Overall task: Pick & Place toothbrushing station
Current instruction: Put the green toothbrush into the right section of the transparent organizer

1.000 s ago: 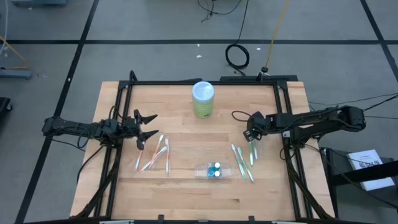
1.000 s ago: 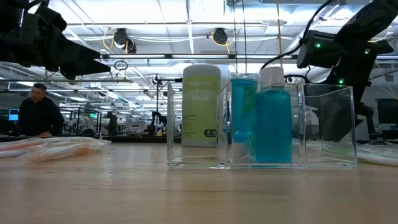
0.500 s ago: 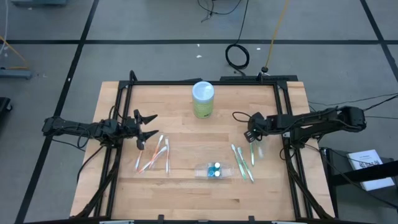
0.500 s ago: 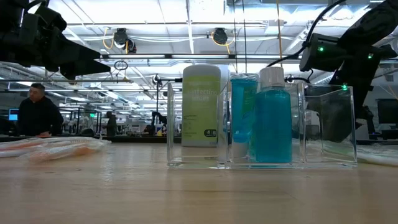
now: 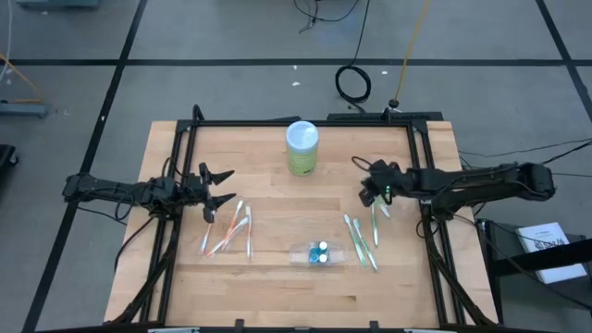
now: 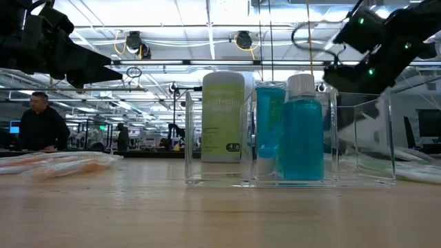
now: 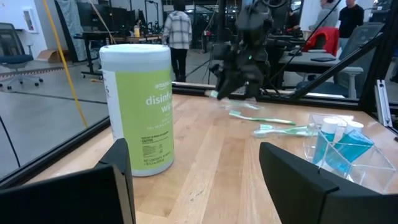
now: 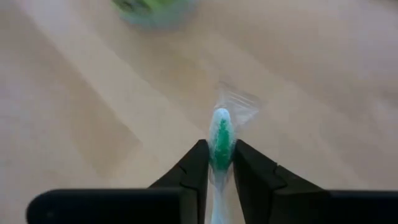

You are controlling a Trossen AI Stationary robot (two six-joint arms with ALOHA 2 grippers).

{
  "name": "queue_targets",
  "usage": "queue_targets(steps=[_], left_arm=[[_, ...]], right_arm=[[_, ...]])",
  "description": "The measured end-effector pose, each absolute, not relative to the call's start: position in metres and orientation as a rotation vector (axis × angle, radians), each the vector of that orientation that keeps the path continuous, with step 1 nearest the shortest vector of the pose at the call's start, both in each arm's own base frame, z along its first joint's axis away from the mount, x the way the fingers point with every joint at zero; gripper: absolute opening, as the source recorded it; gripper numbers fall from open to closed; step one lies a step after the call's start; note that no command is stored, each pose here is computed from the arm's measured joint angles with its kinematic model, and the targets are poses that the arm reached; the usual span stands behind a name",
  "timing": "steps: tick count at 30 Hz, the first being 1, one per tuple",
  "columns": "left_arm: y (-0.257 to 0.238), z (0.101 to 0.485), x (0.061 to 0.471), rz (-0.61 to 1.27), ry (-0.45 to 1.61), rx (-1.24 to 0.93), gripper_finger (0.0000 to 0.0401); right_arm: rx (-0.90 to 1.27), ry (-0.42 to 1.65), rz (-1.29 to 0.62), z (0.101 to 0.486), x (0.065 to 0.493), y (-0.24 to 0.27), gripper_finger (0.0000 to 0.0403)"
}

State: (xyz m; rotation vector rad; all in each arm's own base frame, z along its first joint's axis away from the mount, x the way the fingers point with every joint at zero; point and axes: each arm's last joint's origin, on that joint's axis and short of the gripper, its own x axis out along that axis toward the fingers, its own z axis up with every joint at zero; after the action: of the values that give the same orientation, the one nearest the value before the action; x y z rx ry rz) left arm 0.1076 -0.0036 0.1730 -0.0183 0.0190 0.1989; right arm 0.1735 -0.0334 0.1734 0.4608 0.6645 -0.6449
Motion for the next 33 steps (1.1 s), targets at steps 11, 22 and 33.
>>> queue_targets(steps=[11, 22, 33], left_arm=[[-0.004, 0.173, 0.108, 0.199, 0.019, -0.018, 0.0225], [-0.004, 0.173, 0.108, 0.199, 0.019, -0.018, 0.0225], [-0.004, 0.173, 0.108, 0.199, 0.019, -0.018, 0.0225]], right_arm=[[0.181, 0.120, -0.062, 0.235, 0.197, 0.020, 0.0044], [0.110, -0.250, 0.282, 0.228, 0.211, 0.065, 0.0044], [0.196, -0.202, 0.283, 0.205, 0.240, 0.079, 0.0044]])
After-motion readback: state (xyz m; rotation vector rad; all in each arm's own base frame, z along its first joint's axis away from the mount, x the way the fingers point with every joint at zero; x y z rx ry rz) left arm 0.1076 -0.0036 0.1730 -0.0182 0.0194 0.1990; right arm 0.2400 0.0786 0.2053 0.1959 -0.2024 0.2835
